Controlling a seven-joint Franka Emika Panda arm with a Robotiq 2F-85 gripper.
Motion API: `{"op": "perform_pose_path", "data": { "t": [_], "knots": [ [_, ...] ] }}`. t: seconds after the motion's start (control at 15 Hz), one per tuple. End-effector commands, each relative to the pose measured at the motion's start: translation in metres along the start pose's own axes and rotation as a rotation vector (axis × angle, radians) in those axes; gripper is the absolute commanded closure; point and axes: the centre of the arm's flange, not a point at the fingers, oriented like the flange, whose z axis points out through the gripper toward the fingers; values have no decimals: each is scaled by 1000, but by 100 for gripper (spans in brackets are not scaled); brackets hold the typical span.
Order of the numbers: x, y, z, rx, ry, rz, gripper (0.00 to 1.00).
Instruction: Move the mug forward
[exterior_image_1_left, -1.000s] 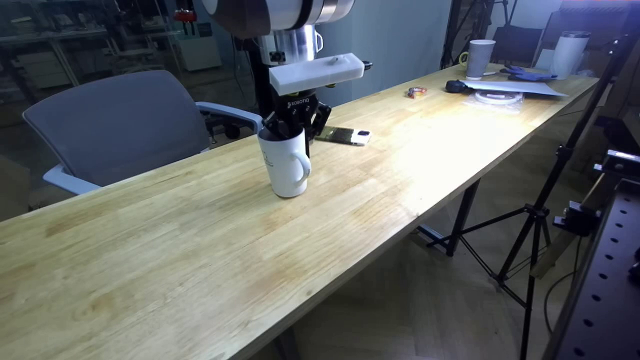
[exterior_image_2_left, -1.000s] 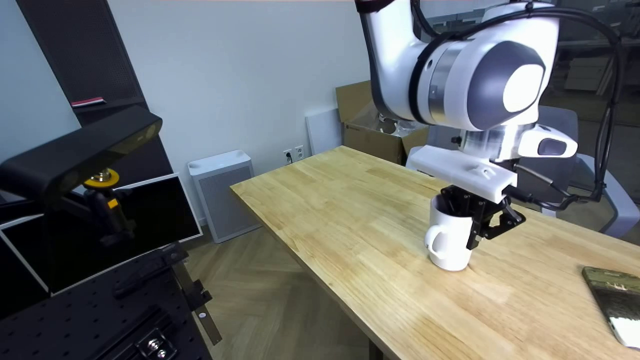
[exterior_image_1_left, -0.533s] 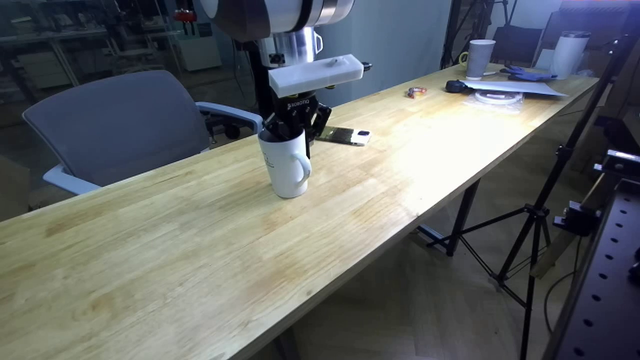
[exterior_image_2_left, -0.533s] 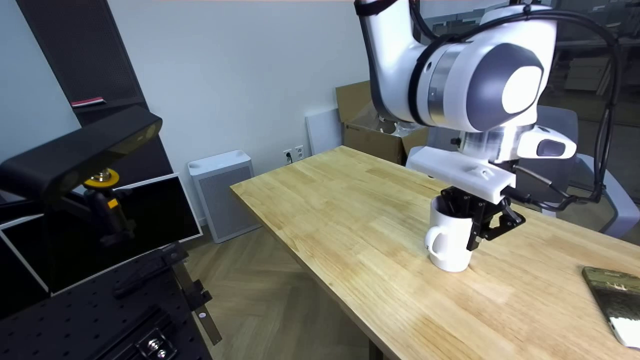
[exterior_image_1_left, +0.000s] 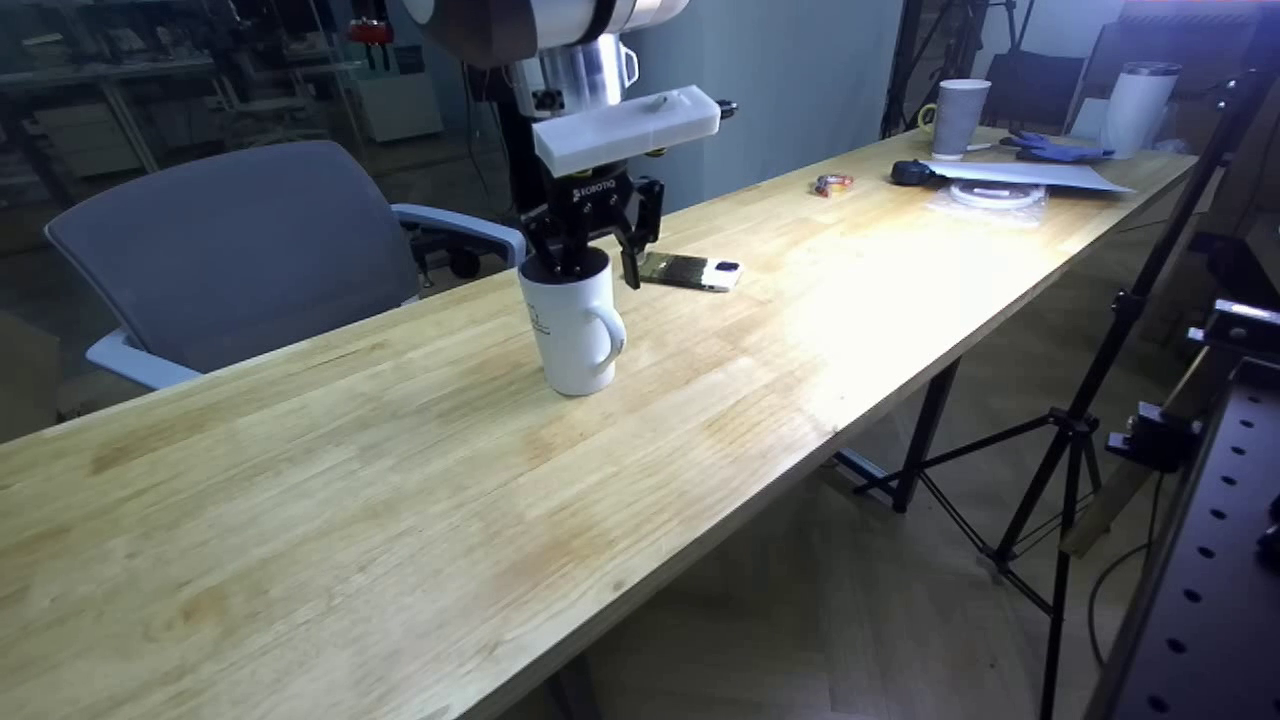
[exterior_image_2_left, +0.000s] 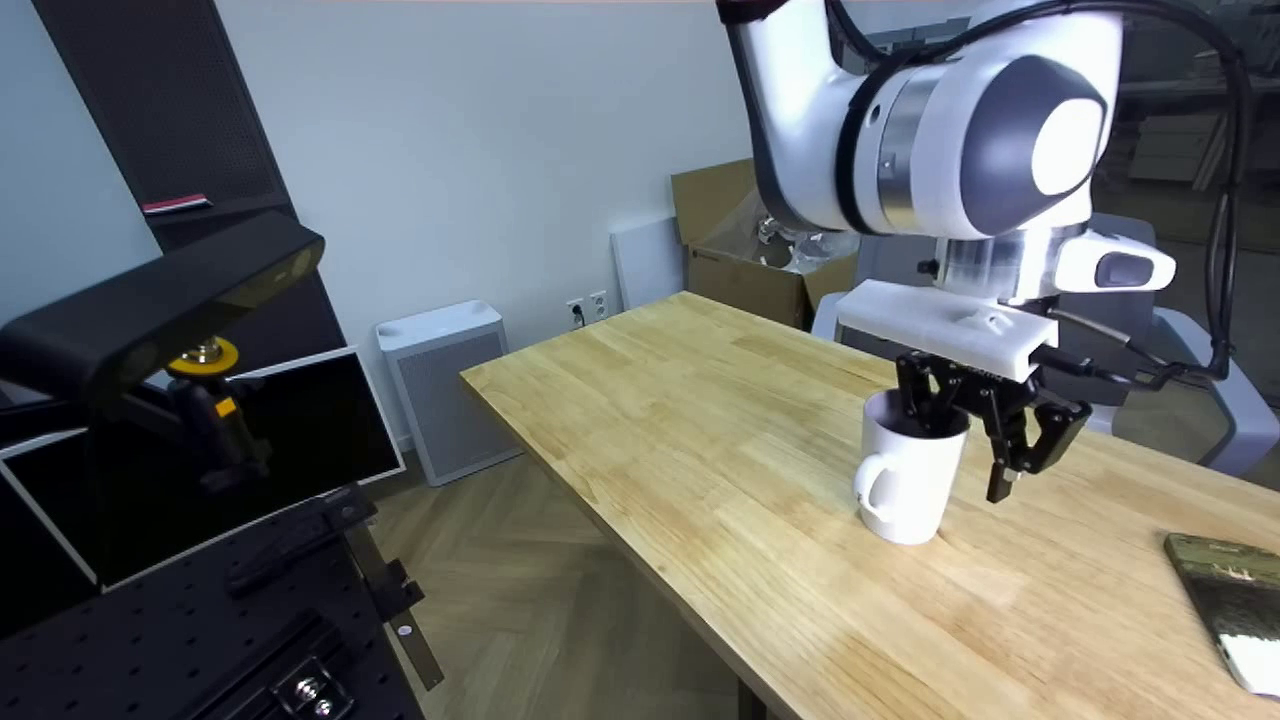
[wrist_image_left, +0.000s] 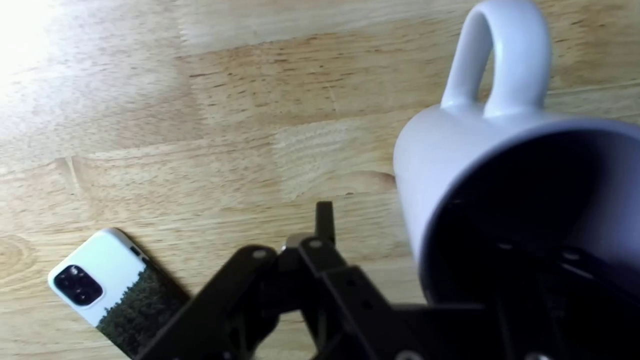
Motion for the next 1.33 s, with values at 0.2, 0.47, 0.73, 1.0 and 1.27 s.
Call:
{"op": "perform_pose_path", "data": {
  "t": [0.2, 0.47, 0.73, 1.0, 1.27],
  "knots": [
    [26, -4, -35, -69, -13, 9, 0],
    [43, -6, -62, -65, -3, 11, 0],
    [67, -2, -89, -72, 16, 31, 0],
    [84, 3, -108, -84, 25, 63, 0],
    [111, 11, -125, -122, 16, 137, 0]
  ]
}}
